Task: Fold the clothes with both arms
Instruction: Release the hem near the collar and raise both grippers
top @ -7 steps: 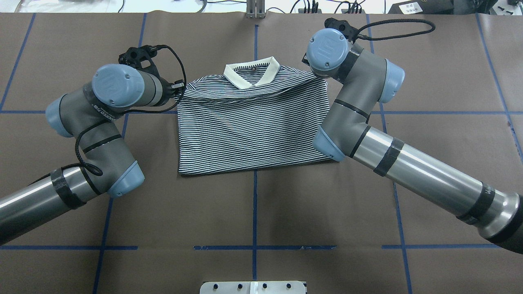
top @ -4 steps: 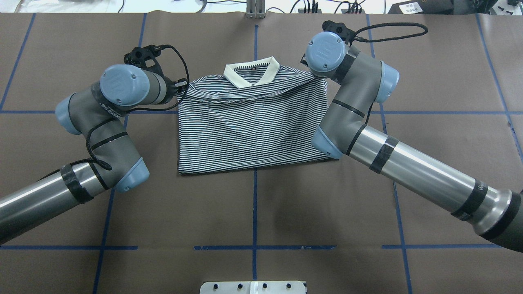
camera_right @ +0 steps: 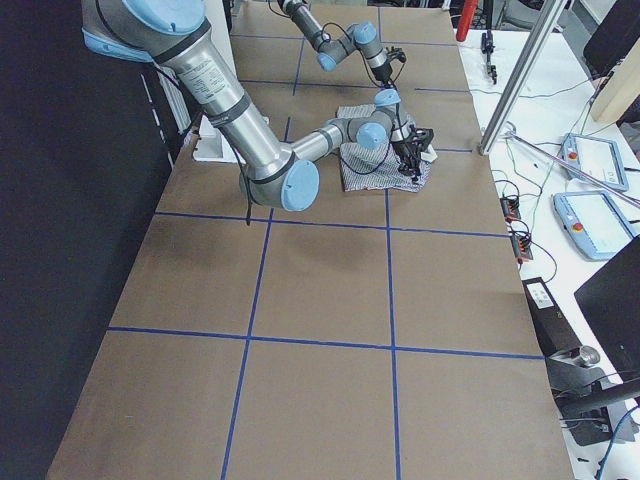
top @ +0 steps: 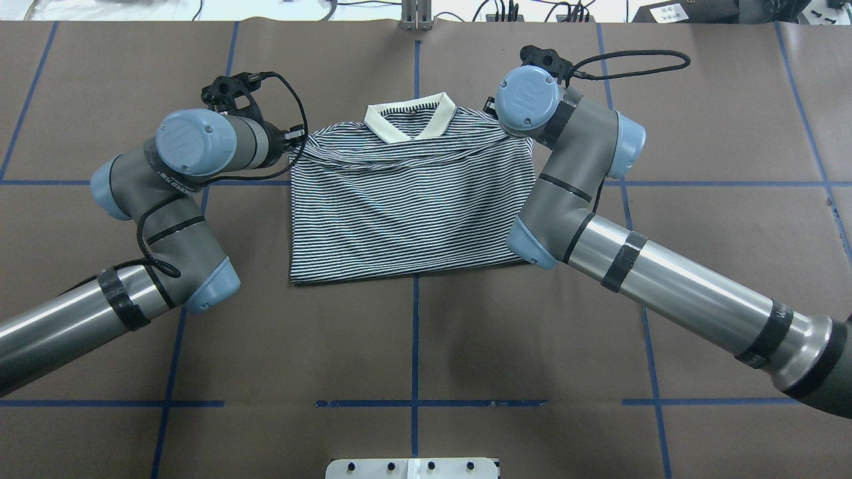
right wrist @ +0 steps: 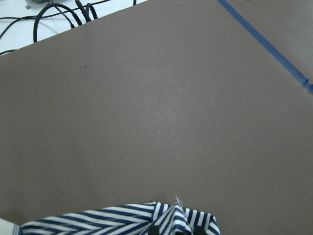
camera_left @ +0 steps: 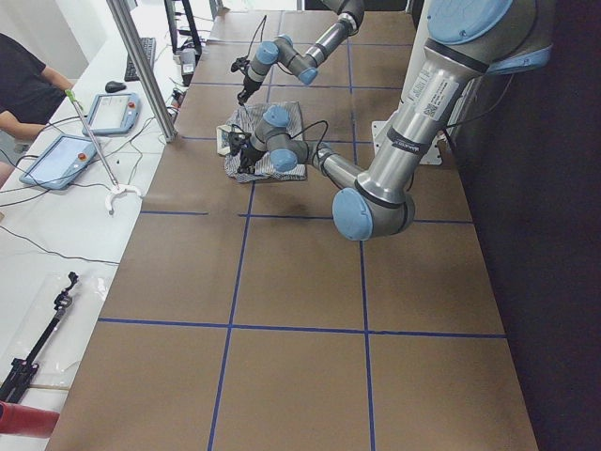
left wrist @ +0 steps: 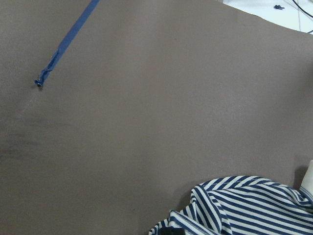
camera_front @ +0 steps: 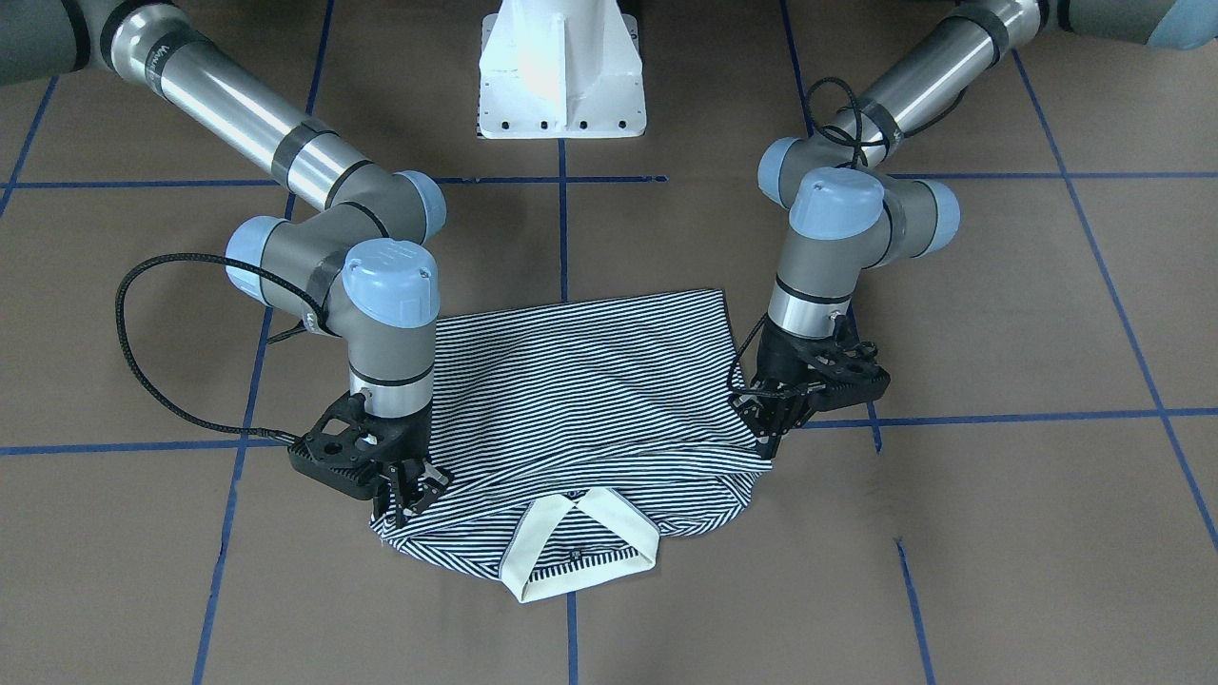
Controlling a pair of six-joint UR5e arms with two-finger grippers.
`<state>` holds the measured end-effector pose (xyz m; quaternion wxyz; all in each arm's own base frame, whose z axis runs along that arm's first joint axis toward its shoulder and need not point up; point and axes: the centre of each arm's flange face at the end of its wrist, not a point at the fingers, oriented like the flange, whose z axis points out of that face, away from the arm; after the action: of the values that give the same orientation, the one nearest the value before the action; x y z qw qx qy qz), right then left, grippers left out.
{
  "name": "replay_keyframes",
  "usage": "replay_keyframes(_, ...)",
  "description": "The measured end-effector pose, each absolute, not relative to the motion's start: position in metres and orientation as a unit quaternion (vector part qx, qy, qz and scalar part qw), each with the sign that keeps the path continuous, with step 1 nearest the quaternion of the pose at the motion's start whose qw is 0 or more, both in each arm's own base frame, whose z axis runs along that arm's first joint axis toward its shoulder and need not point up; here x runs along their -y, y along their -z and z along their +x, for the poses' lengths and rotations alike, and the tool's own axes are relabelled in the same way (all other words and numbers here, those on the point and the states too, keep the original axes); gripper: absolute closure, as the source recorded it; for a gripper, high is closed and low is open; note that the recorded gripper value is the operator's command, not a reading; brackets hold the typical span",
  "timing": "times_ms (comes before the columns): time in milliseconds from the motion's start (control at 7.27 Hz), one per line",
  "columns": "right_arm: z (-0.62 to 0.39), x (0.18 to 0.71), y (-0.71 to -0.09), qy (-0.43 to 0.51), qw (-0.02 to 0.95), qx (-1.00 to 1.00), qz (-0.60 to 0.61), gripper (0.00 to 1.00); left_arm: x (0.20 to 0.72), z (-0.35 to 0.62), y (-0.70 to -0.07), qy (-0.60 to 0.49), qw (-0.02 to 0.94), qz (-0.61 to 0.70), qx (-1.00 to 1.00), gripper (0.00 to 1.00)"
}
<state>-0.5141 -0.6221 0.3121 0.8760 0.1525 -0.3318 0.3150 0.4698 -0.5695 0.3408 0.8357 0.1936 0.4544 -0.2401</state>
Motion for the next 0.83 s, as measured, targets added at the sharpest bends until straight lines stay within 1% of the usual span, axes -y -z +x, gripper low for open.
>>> replay_keyframes(138,-0.500,0.606,-0.312,-0.310,0.871,0.353,0.146,0.45,0.567,0.466,-0.341,0.238,0.831,0.197,-0.463,0.79)
replay_keyframes(275,-0.483,0.576,-0.316,-0.300,0.866,0.376,0.136,0.40,0.560,0.460,-0.341,0.235,0.827,0.198,-0.470,0.79)
replay_keyframes(413,-0.472,0.537,-0.322,-0.292,0.863,0.394,0.124,0.37,0.551,0.453,-0.344,0.232,0.826,0.197,-0.475,0.76)
replay_keyframes(688,-0.475,0.470,-0.332,-0.303,0.853,0.415,0.089,0.35,0.539,0.444,-0.345,0.230,0.823,0.197,-0.481,0.76)
replay_keyframes(825,-0.480,0.451,-0.336,-0.306,0.852,0.417,0.078,0.34,0.537,0.442,-0.345,0.230,0.822,0.197,-0.482,0.76)
